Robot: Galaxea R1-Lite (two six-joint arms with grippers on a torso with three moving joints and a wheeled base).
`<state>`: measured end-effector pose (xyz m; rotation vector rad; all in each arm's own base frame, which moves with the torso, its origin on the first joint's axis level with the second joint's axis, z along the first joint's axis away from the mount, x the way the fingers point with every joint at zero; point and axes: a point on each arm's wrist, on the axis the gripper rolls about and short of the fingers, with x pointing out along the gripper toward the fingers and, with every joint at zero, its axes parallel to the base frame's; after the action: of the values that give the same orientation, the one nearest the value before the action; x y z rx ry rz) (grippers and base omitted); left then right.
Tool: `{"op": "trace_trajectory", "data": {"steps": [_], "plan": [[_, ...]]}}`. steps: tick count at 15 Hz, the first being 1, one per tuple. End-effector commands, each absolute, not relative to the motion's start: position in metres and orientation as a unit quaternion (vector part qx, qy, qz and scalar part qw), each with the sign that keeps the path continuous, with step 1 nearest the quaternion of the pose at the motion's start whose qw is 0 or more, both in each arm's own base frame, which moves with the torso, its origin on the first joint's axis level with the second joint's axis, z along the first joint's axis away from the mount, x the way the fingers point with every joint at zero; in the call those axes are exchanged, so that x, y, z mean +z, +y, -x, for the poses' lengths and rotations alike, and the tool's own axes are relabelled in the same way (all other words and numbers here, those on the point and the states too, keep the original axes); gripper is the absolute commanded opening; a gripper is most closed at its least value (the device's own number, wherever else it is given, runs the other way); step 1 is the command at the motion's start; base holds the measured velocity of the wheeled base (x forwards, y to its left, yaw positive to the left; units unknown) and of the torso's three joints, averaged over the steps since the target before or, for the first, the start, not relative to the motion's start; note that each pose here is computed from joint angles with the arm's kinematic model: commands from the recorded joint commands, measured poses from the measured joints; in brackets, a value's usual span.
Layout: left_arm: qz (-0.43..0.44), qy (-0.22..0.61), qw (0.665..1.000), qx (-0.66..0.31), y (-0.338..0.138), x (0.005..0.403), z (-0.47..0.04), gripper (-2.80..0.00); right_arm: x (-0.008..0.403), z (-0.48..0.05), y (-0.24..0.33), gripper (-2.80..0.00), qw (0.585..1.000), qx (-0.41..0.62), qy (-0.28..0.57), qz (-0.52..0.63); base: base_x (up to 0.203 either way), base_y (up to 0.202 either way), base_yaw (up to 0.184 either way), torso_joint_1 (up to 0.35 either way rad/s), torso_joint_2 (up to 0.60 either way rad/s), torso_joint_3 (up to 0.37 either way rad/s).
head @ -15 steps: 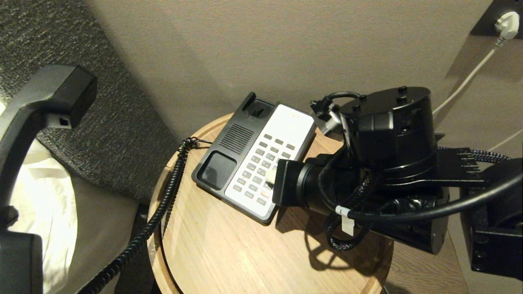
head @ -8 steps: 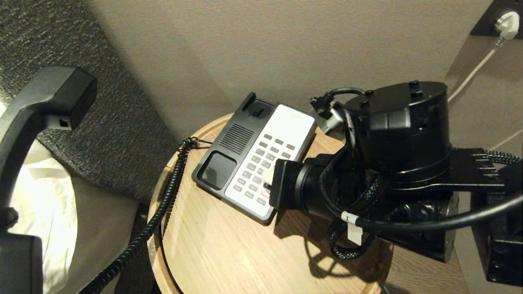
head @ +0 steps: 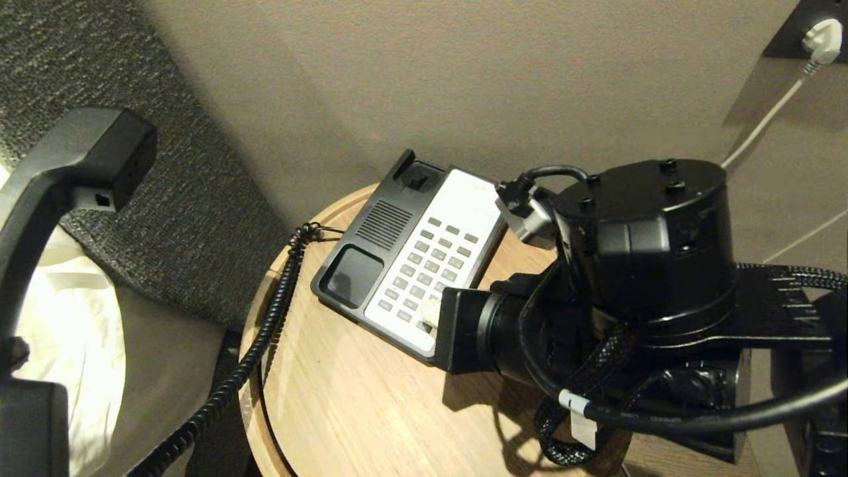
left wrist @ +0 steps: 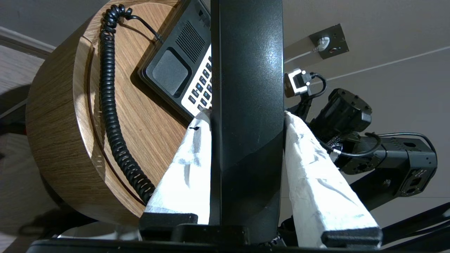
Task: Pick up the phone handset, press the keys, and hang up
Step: Dial the number
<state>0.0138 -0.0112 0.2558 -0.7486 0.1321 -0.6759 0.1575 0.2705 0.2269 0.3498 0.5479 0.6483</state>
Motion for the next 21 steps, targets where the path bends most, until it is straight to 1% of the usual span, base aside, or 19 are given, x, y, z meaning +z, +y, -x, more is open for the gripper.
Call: {"op": "trace_trajectory", "data": {"steps": [1,21], "plan": [[0.360,0.065,0.873,-0.324,-0.011,0.256,-0.014,-2.80,0.225,-0.154,0.272,-2.80,0.895,0.316,0.268,-0.167,0.000,0.000,0.000,0.000,0.00,0.000],[0.361,0.061,0.872,-0.325,-0.010,0.256,-0.013,-2.80,0.214,-0.156,0.274,-2.80,0.896,0.311,0.277,-0.154,0.000,0.000,0.000,0.000,0.00,0.000]]}}
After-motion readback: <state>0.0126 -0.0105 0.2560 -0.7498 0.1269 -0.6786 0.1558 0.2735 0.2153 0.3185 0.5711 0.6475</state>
